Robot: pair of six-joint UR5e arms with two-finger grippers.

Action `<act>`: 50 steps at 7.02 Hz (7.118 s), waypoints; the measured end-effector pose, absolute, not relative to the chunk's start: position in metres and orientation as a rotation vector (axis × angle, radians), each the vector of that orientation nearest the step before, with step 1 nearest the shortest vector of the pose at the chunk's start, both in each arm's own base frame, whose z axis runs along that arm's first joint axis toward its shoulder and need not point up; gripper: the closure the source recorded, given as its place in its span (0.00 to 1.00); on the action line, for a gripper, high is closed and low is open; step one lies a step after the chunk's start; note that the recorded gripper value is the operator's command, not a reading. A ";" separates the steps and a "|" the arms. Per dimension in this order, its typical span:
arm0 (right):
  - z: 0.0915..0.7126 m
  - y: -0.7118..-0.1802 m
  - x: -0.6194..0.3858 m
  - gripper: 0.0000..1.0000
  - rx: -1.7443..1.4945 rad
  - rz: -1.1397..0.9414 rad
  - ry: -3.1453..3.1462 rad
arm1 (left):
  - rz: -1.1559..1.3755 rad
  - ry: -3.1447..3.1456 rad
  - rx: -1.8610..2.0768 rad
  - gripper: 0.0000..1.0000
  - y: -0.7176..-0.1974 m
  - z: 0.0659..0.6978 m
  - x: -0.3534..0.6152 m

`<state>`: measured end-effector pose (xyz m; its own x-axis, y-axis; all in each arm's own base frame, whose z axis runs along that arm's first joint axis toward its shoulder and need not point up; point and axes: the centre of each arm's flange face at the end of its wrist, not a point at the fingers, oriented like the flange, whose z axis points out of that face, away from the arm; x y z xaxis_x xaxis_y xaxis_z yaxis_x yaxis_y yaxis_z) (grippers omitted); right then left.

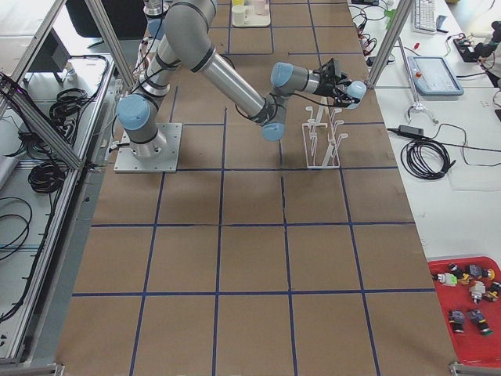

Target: Transfer IKEA cup to right arm and place on rack

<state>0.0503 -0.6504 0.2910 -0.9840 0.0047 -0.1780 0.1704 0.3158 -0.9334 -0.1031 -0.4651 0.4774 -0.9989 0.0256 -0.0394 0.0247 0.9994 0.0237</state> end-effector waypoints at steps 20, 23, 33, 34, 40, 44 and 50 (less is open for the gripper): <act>0.258 -0.635 0.049 0.01 0.158 -1.646 2.495 | 0.106 3.123 0.055 0.02 -0.377 0.244 0.094; 0.281 -0.641 0.050 0.00 0.145 -1.706 2.457 | 0.119 3.126 0.046 0.15 -0.383 0.225 0.102; 0.382 -0.602 0.172 0.00 0.068 -1.714 2.198 | 0.146 3.058 0.053 1.00 -0.419 0.299 0.122; 0.381 -0.598 0.189 0.00 0.132 -1.646 2.156 | 0.157 3.064 0.076 1.00 -0.439 0.345 0.125; 0.364 -0.567 0.264 0.00 0.560 -1.146 1.970 | -0.159 3.274 0.213 1.00 -0.526 0.448 0.111; 0.348 -0.550 0.276 0.00 0.740 -0.856 1.856 | -0.953 3.306 0.514 1.00 -0.574 0.412 0.064; 0.342 -0.539 0.281 0.00 0.844 -0.736 1.787 | -1.764 2.888 1.204 1.00 -0.566 0.344 -0.085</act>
